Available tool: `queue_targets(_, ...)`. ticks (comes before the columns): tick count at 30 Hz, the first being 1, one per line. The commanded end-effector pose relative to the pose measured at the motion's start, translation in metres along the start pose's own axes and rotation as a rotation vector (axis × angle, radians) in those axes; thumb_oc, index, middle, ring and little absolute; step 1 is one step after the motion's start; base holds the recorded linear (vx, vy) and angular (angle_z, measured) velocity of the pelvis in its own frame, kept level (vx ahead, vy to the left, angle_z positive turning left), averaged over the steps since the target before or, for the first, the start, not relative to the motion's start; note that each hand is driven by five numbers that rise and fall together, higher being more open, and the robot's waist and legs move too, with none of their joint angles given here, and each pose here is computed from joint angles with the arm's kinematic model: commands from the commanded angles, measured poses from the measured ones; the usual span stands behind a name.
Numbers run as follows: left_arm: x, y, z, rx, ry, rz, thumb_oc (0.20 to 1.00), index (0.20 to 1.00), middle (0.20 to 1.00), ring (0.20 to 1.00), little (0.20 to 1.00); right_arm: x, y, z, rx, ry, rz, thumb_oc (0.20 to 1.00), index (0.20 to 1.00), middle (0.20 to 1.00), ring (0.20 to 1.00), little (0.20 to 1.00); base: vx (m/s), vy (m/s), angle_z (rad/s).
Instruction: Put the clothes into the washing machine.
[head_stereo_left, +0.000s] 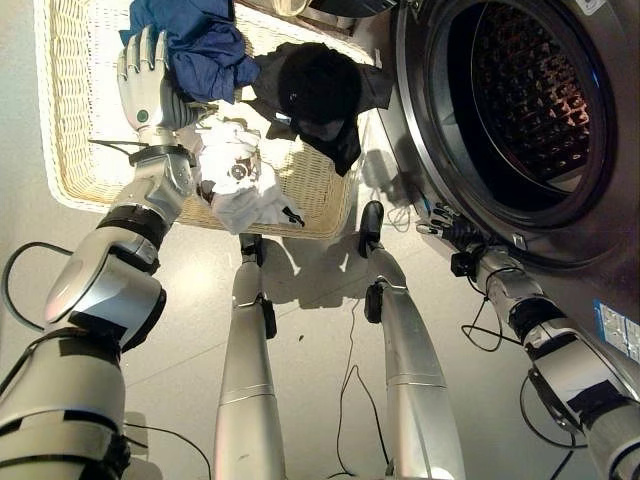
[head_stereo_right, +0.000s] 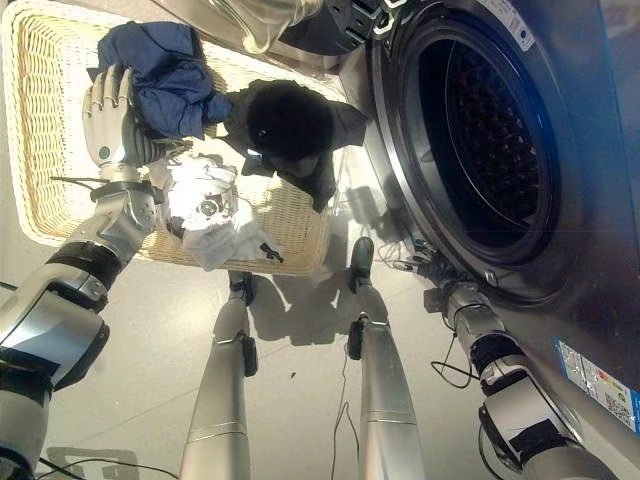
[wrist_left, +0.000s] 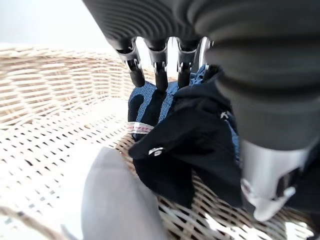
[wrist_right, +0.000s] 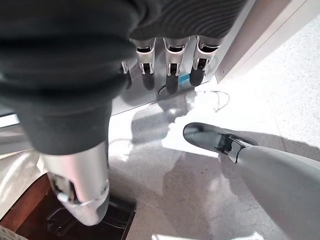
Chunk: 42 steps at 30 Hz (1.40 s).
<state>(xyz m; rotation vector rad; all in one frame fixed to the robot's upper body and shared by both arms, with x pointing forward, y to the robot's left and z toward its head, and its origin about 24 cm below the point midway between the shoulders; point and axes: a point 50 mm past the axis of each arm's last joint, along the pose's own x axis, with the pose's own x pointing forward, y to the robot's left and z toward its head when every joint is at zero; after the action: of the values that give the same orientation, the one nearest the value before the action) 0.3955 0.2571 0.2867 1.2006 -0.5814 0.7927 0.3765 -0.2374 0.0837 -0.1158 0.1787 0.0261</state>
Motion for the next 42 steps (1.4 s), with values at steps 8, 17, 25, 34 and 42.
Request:
queue_targets(8, 0.011, 0.011, -0.020, -0.054, 0.158, -0.061, 0.200, 0.200, 0.200, 0.200, 0.200, -0.001, 0.005, -0.004, 0.001, -0.006, 0.018, 1.000, 1.000, 1.000, 1.000, 1.000, 0.00, 0.000, 0.00)
queue_targets(17, 0.007, 0.004, -0.021, -0.090, 0.182, -0.127, 0.200, 0.200, 0.200, 0.200, 0.200, -0.002, 0.003, -0.006, -0.005, -0.005, 0.016, 1.000, 1.000, 1.000, 1.000, 1.000, 0.00, 0.000, 0.00)
queue_targets(25, 0.005, -0.001, -0.016, -0.062, 0.151, -0.174, 0.200, 0.200, 0.200, 0.200, 0.200, -0.002, 0.003, -0.005, -0.005, -0.002, 0.018, 1.000, 1.000, 1.000, 1.000, 1.000, 0.00, 0.000, 0.00)
queue_targets(34, -0.004, -0.006, -0.006, -0.400, 0.181, -0.083, 0.200, 0.200, 0.200, 0.200, 0.200, -0.004, 0.009, 0.004, 0.104, -0.102, 0.030, 1.000, 1.000, 1.000, 1.000, 1.000, 0.00, -0.015, 0.00)
queue_targets(42, -0.043, -0.013, 0.021, -0.846, 0.107, 0.028, 0.200, 0.200, 0.200, 0.200, 0.200, -0.015, 0.039, 0.042, 0.291, -0.327, 0.094, 1.000, 1.000, 1.000, 1.000, 1.000, 0.00, -0.032, -0.01)
